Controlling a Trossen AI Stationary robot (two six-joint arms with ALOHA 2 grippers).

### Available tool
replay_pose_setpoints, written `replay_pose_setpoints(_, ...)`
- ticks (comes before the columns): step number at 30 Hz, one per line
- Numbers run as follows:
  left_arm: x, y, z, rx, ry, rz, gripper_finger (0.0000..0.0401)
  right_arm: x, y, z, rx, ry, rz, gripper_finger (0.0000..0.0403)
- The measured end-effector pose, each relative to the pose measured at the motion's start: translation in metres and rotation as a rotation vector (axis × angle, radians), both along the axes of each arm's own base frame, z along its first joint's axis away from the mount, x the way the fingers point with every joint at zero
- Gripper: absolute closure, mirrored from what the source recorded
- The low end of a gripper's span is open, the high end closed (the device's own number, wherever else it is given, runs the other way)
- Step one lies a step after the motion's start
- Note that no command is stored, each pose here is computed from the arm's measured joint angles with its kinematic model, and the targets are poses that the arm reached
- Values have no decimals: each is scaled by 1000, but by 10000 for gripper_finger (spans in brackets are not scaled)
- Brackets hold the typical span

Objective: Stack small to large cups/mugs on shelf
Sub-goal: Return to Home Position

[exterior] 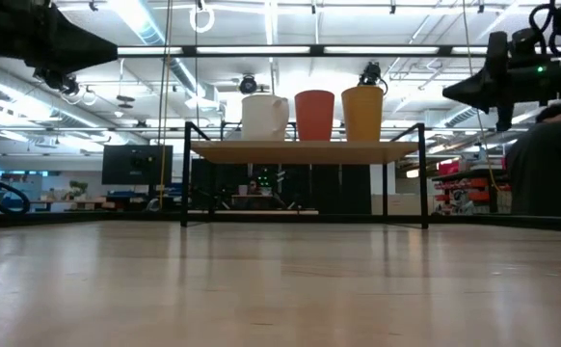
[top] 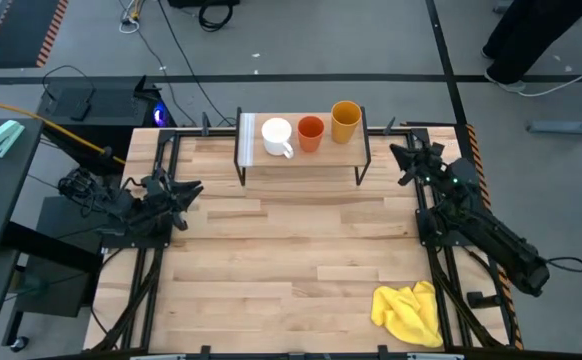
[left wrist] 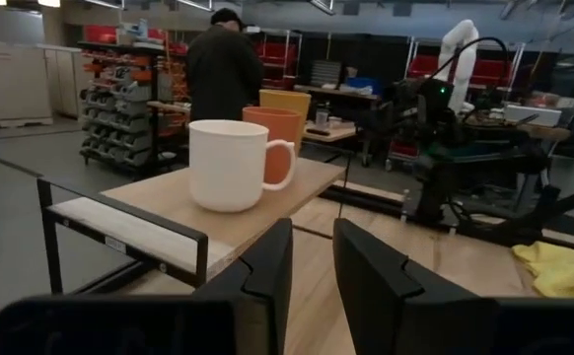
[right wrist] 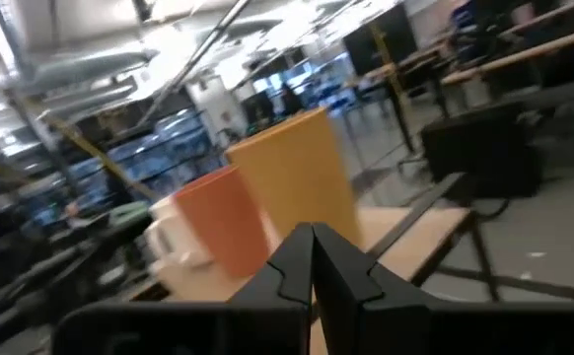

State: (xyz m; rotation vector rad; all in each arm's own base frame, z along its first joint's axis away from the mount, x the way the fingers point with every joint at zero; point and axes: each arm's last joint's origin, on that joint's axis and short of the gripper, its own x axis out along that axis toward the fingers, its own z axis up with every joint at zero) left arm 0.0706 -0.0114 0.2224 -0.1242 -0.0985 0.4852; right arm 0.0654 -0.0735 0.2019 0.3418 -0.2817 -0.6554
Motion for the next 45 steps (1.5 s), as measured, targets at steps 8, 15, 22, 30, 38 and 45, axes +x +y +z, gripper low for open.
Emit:
replay_pose_setpoints(8,0,0,0,-4,-2,0,319,14,15,-1,-19,19,143,388)
replay_pose_setpoints(15,0,0,-1,-14,2,-1,315,25,32,-8,10,85,257,388)
replay_pose_setpoints(22,0,0,-7,-34,34,-3,323,31,48,-9,-5,111,371,388)
replay_pose_setpoints(30,0,0,-14,-36,81,-3,314,33,61,-21,-36,269,410,388)
replay_pose_setpoints(38,1,-3,-23,13,183,-113,322,33,71,-26,-87,343,511,388)
replay_pose_setpoints(45,1,-7,-30,33,265,-276,315,32,73,-32,-89,408,541,388)
